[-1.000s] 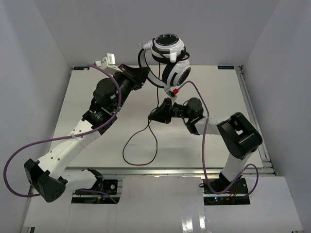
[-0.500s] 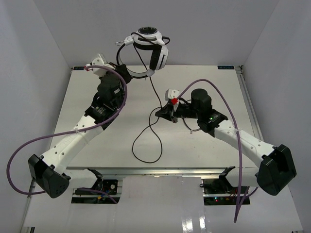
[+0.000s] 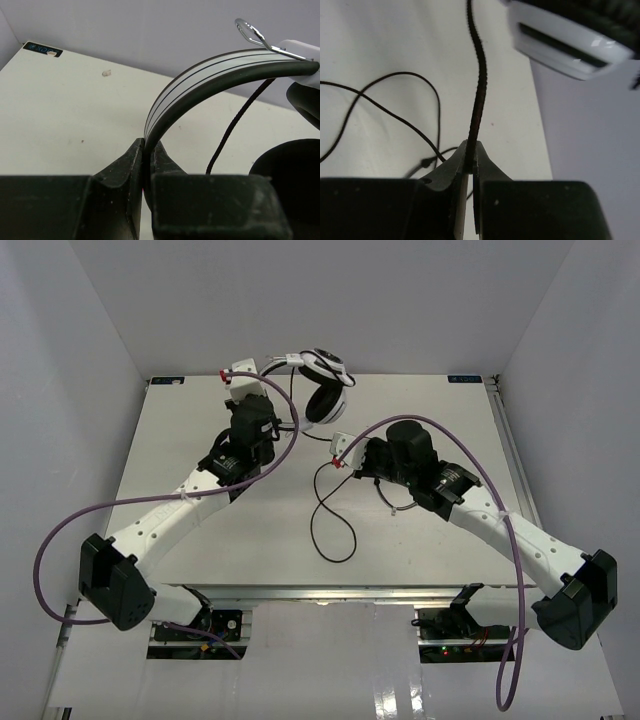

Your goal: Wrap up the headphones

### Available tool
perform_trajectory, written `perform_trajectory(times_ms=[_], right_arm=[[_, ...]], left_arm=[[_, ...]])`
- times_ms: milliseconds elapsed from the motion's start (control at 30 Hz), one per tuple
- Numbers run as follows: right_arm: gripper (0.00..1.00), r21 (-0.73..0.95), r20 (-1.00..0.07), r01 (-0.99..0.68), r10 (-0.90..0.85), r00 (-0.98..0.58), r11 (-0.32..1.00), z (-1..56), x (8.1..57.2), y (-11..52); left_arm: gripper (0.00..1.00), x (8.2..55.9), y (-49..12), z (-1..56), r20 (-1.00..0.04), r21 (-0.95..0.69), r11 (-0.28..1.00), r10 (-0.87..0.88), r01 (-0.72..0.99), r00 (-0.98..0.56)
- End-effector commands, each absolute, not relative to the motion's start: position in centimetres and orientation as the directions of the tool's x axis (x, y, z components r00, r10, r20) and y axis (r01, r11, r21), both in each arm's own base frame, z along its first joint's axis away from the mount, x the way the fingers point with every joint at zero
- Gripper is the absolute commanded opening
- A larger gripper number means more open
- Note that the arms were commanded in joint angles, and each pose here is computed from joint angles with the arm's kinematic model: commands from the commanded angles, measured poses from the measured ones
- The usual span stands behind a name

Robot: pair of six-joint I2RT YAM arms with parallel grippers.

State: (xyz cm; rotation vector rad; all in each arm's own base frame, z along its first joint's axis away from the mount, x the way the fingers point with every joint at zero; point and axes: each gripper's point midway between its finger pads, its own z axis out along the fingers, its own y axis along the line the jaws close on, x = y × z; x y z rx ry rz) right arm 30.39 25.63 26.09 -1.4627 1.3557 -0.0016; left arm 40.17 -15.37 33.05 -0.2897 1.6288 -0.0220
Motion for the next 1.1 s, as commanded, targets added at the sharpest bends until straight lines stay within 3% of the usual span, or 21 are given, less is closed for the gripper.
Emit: perform_trajectory(times_ms=[0,233,433,667,1067], right_arm=[[0.08,-0.823,-0.482,-0.509,-0.784,0.391,0.252,31.0,32.7,24.0],[0.08,-0.905,-0.368,-0.359,-0.846,0.387,0.229,32.4,34.2,23.7],[0.08,-0.929,-0.323,-0.303,-0.865,0.384,0.212,32.6,34.7,23.8],[0.08,-0.915,-0.351,-0.333,-0.858,0.374,0.229,31.3,35.3,24.0],[0.2,-0.834,-0.491,-0.466,-0.782,0.384,0.295,30.2,35.3,23.1]], left_arm=[[0.0,40.4,-16.4,31.6,-0.98,-0.149,0.979,-0.165,-0.136,-0.115],[0.0,40.3,-19.6,26.2,-0.95,-0.098,0.995,-0.097,-0.011,-0.298],[0.0,39.5,-20.9,24.1,-0.932,-0.08,0.995,-0.051,0.067,-0.36],[0.0,37.6,-23.4,23.1,-0.914,-0.107,0.962,0.005,0.253,-0.405],[0.0,35.0,-23.6,22.4,-0.911,-0.113,0.925,0.05,0.363,-0.409]])
